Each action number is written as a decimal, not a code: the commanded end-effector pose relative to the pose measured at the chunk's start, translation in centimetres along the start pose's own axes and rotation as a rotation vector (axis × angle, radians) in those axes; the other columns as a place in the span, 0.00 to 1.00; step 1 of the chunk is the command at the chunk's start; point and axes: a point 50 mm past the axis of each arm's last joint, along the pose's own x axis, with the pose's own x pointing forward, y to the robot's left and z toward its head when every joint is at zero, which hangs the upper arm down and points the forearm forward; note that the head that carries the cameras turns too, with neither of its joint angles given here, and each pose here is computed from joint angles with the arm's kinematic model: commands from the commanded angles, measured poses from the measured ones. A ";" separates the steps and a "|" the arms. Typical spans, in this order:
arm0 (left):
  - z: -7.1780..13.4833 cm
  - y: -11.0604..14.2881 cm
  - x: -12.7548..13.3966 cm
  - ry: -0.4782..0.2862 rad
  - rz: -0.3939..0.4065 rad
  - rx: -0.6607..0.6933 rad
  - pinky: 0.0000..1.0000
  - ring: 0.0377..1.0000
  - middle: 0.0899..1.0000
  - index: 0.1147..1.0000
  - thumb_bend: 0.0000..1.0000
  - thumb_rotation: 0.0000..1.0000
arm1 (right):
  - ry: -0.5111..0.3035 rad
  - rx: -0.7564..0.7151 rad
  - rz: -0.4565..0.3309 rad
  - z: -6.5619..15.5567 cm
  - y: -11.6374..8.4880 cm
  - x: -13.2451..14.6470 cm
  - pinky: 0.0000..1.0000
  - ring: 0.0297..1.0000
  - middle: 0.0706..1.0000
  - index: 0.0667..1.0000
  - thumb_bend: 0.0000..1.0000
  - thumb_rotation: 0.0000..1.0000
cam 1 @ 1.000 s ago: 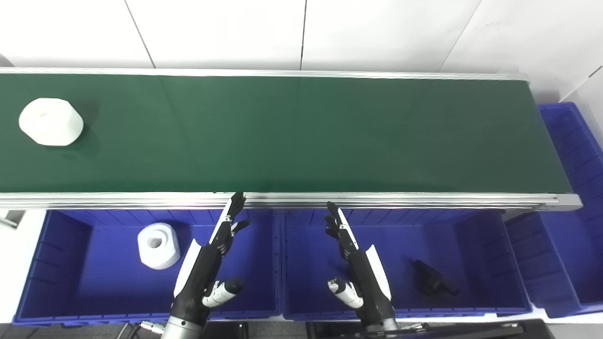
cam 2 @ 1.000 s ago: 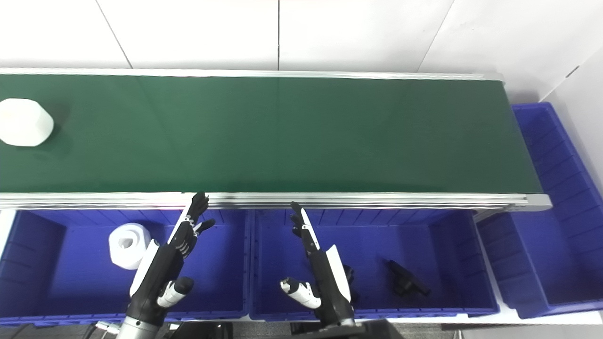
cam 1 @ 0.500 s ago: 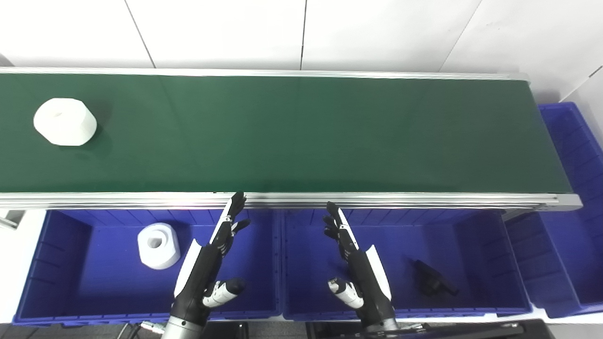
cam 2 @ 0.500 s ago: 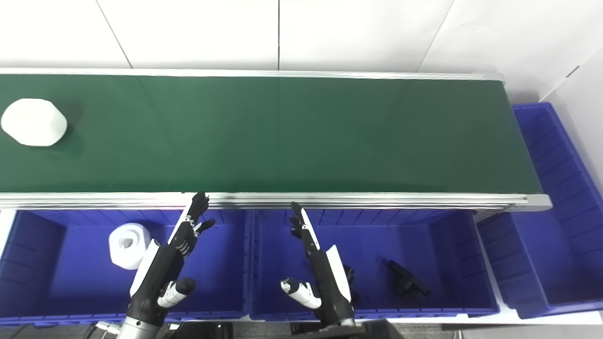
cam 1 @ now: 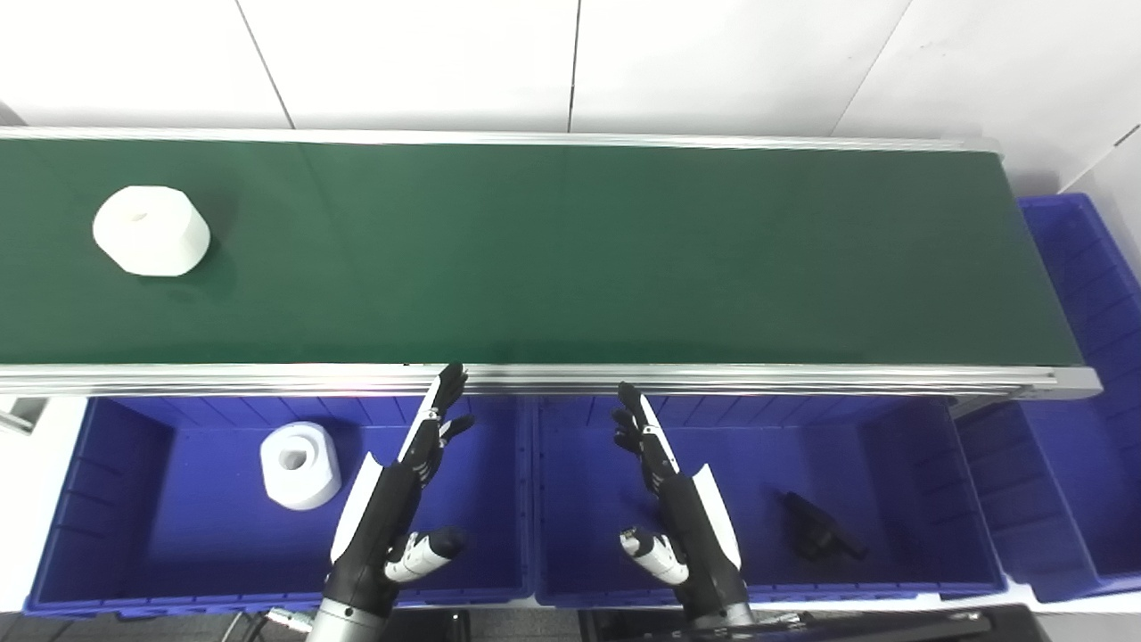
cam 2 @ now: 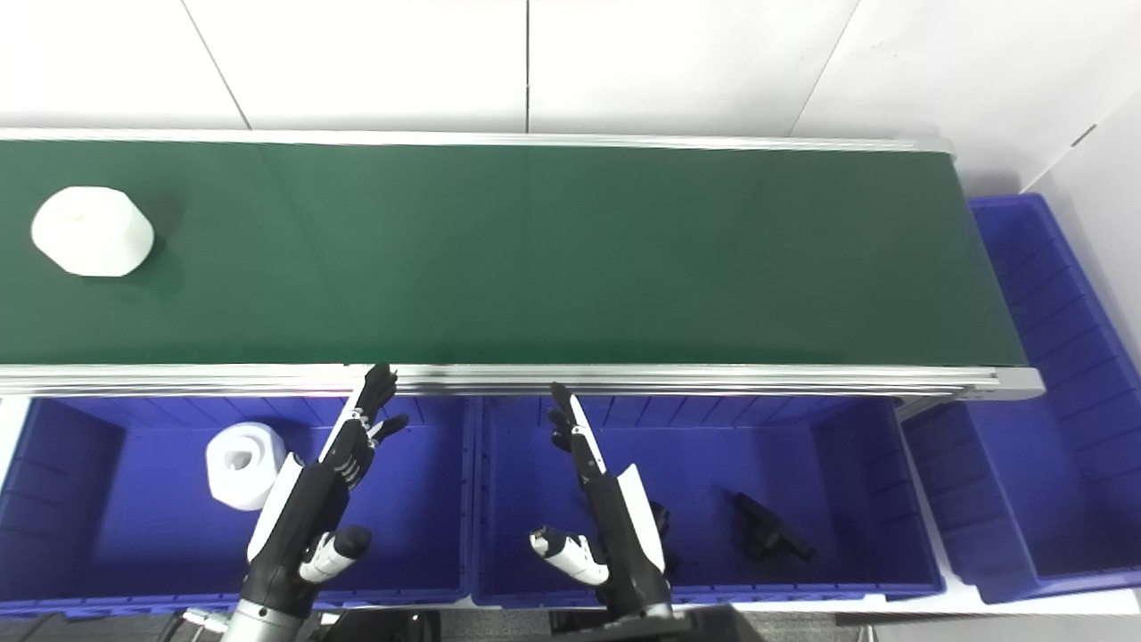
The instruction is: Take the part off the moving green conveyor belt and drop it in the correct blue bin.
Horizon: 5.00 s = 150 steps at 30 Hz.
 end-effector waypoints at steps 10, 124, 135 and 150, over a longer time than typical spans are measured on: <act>-0.5 -1.0 0.4 -0.032 -0.008 -0.001 0.89 0.99 1.00 1.00 1.00 0.89 | -0.030 0.031 0.006 -0.3 -0.5 -0.4 0.92 0.96 0.99 1.00 1.00 0.96; 10.9 22.9 29.0 0.102 -0.374 1.458 0.89 0.96 0.93 0.93 1.00 0.28 | -0.067 0.083 0.049 0.9 0.6 0.4 0.92 0.95 0.98 1.00 1.00 0.95; 12.5 23.8 30.0 0.049 -0.381 1.601 0.87 0.93 0.90 0.88 1.00 0.24 | -0.072 0.095 0.057 1.4 0.6 0.2 0.91 0.95 0.99 1.00 1.00 0.96; 8.8 20.5 29.6 0.239 -0.558 1.197 0.58 0.69 0.74 0.68 0.92 0.14 | -0.078 0.112 0.061 2.0 1.0 0.0 0.90 0.93 0.98 1.00 1.00 0.97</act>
